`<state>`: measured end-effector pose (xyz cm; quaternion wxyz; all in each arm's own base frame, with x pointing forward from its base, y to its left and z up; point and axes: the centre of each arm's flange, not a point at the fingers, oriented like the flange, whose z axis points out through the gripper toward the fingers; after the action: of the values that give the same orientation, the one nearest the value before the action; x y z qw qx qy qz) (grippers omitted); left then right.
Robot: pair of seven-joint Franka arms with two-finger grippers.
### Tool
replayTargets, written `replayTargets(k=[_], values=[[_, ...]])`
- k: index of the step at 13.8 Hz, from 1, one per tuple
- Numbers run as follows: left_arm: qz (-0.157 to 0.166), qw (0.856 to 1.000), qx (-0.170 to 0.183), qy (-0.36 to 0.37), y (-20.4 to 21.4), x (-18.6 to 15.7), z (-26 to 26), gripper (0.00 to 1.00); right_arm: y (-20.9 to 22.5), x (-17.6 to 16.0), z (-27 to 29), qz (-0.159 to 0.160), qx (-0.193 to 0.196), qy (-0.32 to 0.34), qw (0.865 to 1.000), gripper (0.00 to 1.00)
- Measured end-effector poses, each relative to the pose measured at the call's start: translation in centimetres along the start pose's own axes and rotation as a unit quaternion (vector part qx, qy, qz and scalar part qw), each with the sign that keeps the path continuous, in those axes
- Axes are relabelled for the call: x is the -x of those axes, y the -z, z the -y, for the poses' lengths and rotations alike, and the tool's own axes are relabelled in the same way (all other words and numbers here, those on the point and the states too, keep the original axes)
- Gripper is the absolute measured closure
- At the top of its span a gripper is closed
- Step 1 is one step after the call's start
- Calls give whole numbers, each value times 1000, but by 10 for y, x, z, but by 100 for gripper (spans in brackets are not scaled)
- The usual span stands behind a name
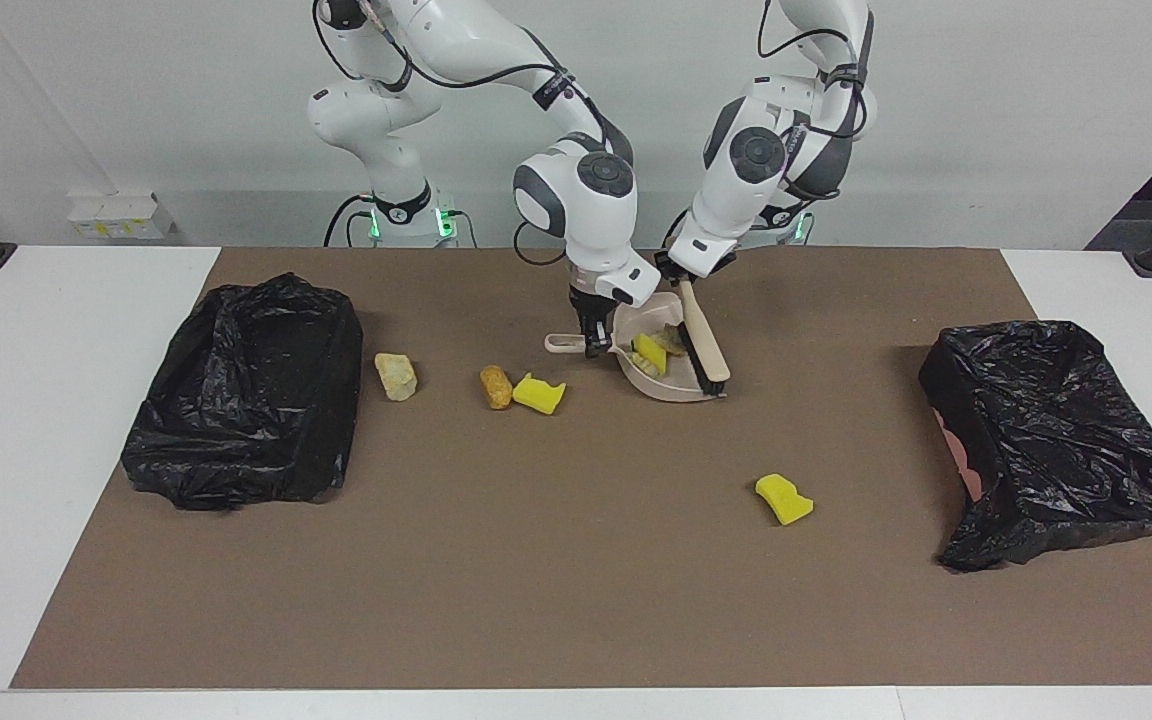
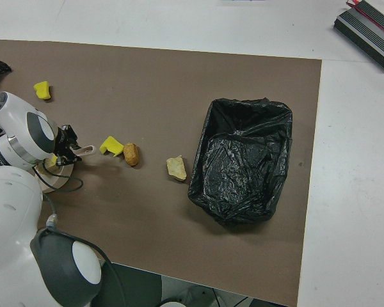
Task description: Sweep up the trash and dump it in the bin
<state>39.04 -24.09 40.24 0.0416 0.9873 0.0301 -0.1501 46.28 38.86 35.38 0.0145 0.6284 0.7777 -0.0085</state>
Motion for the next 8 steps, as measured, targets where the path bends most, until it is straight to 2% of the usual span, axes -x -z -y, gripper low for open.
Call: replayTargets(k=[1, 4, 5, 8], values=[[-7, 1000, -1, -29, 15, -14, 18, 73, 0, 1, 0, 1, -1, -1, 1000, 67], [-43, 989, -58, -129, 42, -52, 55, 73, 3, 10, -1, 7, -8, -30, 1000, 67], [-50, 985, -65, -153, 50, -65, 62, 73, 6, 16, -2, 10, -11, -51, 999, 67], [-82, 959, -105, -250, 76, -114, 99, 73, 15, 28, -5, 13, -12, -109, 994, 67]])
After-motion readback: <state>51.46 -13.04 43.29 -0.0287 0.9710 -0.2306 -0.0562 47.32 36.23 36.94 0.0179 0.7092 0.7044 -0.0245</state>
